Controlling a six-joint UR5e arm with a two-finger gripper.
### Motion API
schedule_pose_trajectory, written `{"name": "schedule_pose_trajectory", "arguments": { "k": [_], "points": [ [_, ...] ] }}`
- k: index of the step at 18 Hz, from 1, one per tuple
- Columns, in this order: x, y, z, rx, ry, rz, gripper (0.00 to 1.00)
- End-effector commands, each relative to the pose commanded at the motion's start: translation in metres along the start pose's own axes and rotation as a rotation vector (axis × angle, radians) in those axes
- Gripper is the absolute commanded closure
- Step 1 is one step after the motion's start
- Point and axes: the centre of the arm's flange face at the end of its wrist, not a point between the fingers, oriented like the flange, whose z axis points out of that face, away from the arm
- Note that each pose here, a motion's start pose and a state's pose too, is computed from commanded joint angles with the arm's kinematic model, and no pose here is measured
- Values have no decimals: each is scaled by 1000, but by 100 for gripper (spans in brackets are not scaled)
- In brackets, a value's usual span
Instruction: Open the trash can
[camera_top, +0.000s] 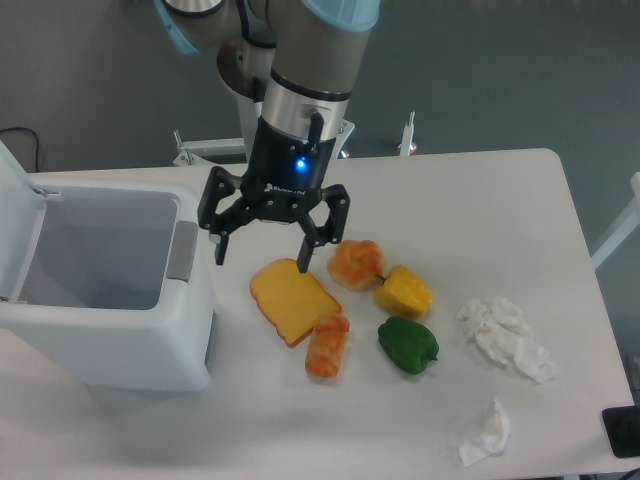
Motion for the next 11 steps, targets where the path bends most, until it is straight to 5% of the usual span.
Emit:
{"name": "schedule_pose_trajectory", "arguments": {
  "k": [11],
  "points": [
    [-34,12,5,-154,-292,281,0]
  ]
}}
